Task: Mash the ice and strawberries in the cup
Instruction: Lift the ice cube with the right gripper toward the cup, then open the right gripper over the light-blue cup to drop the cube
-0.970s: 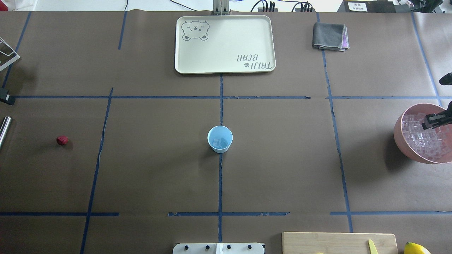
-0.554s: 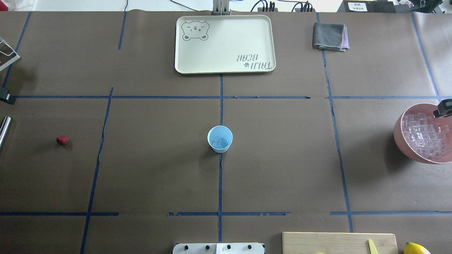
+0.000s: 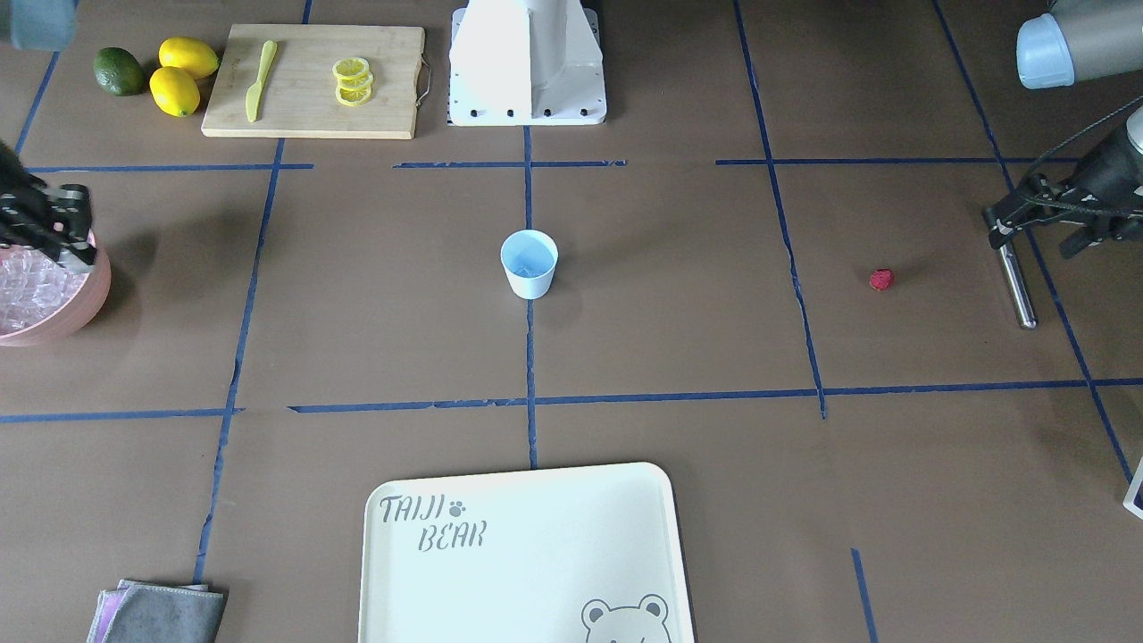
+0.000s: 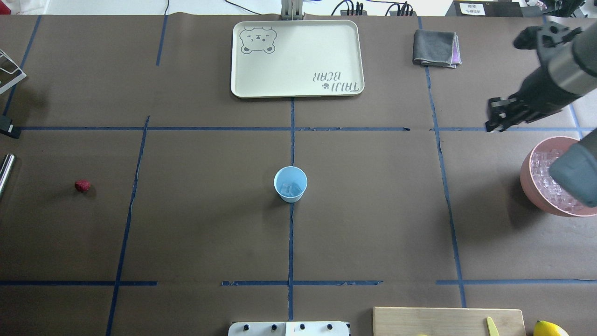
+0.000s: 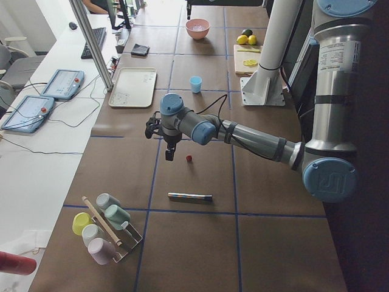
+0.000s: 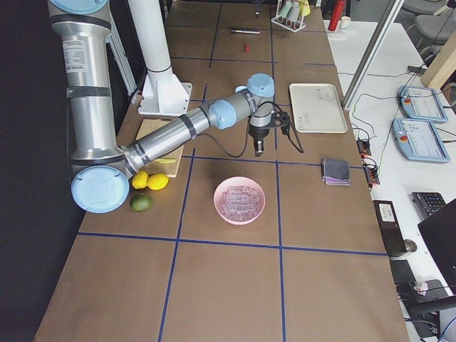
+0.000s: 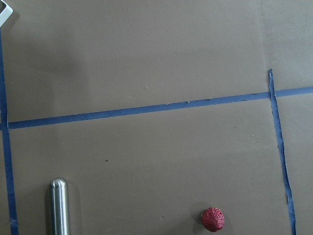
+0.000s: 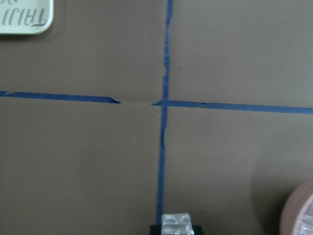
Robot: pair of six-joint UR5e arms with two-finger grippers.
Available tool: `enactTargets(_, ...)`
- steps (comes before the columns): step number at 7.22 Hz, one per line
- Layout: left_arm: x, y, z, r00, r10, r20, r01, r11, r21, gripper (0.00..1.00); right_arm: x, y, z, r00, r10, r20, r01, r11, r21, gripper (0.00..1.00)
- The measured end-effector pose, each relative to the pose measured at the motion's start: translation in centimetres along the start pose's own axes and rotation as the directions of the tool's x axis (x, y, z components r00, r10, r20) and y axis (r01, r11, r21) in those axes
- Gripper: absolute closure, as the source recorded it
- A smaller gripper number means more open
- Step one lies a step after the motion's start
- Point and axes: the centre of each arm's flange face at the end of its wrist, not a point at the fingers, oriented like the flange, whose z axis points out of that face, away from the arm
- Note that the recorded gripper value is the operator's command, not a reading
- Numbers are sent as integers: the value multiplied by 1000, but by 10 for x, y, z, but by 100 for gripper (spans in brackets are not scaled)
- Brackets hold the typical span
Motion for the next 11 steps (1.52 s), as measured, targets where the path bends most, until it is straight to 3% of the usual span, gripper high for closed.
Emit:
enactTargets(2,0,0,1,1000,0,0,0,1000,-1,0,-161,25,30,998,57,21,-57,998,6,99)
enactTargets(4,0,0,1,1000,-1,1,1,1000,-1,0,-293,52,74,996,86,-11,-85,995,55,99)
enactTargets(6,-1,0,2,1000,-1,2,1,1000,-3,0,-341,67,98,996,84,-35,-81,995,60,99)
enactTargets(9,-2,0,4,1000,-2,3,2,1000,-6,0,-363,71,113,995,81,-59,-77,995,63,96)
enactTargets(11,-2,0,4,1000,-2,3,2,1000,-7,0,-368,70,115,995,82,-62,-78,995,65,87)
